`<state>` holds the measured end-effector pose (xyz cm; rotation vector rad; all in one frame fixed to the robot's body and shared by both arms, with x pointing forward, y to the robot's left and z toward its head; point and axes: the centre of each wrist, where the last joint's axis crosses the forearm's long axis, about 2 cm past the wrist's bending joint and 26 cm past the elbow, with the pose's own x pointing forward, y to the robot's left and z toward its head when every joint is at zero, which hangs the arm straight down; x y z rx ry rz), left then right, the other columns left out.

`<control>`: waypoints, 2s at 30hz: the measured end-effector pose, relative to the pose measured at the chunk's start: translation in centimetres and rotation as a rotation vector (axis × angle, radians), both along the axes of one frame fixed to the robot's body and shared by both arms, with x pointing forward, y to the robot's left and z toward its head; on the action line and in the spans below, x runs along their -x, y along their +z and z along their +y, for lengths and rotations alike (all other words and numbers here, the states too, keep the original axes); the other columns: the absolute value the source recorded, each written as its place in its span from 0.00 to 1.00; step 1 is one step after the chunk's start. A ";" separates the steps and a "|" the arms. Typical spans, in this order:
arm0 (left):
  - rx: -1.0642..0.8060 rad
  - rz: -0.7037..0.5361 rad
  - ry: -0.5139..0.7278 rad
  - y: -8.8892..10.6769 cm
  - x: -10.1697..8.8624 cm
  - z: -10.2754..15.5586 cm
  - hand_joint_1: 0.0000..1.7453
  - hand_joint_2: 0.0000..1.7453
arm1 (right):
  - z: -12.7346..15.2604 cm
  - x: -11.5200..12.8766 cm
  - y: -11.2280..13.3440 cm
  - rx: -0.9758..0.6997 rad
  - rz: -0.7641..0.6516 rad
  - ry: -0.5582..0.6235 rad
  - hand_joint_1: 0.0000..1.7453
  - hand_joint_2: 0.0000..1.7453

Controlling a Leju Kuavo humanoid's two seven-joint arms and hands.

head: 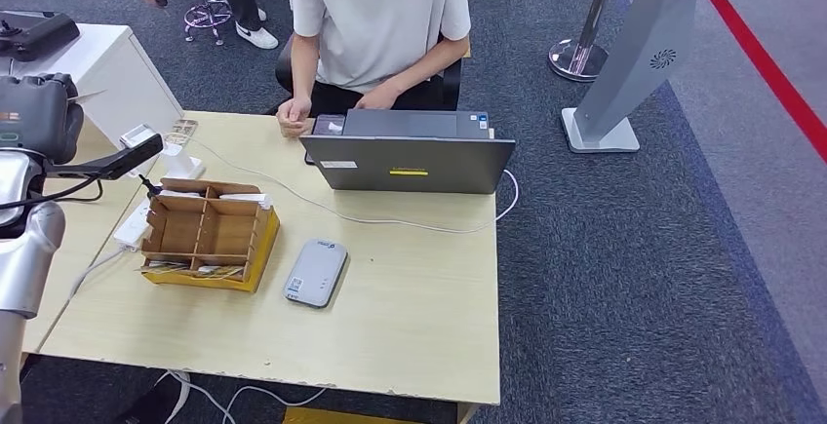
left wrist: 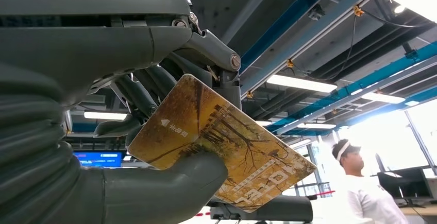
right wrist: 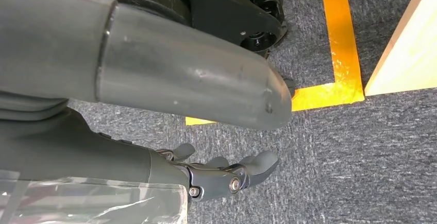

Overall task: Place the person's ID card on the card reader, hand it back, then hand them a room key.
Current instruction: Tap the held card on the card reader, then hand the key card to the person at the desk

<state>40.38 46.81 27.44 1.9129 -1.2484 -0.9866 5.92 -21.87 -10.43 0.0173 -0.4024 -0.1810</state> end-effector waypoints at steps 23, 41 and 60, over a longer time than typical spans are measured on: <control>0.034 0.015 -0.490 -6.2 6.6 -16.4 1.00 1.00 | 0.7 0.6 0.0 0.019 0.021 -0.016 0.00 0.00; 0.205 0.649 -0.434 -12.2 7.8 -22.4 1.00 1.00 | 0.7 0.7 0.0 0.030 0.074 -0.004 0.00 0.00; 0.197 0.682 -0.390 -13.1 7.1 -22.5 1.00 1.00 | 0.7 0.7 0.0 0.051 0.088 0.024 0.00 0.00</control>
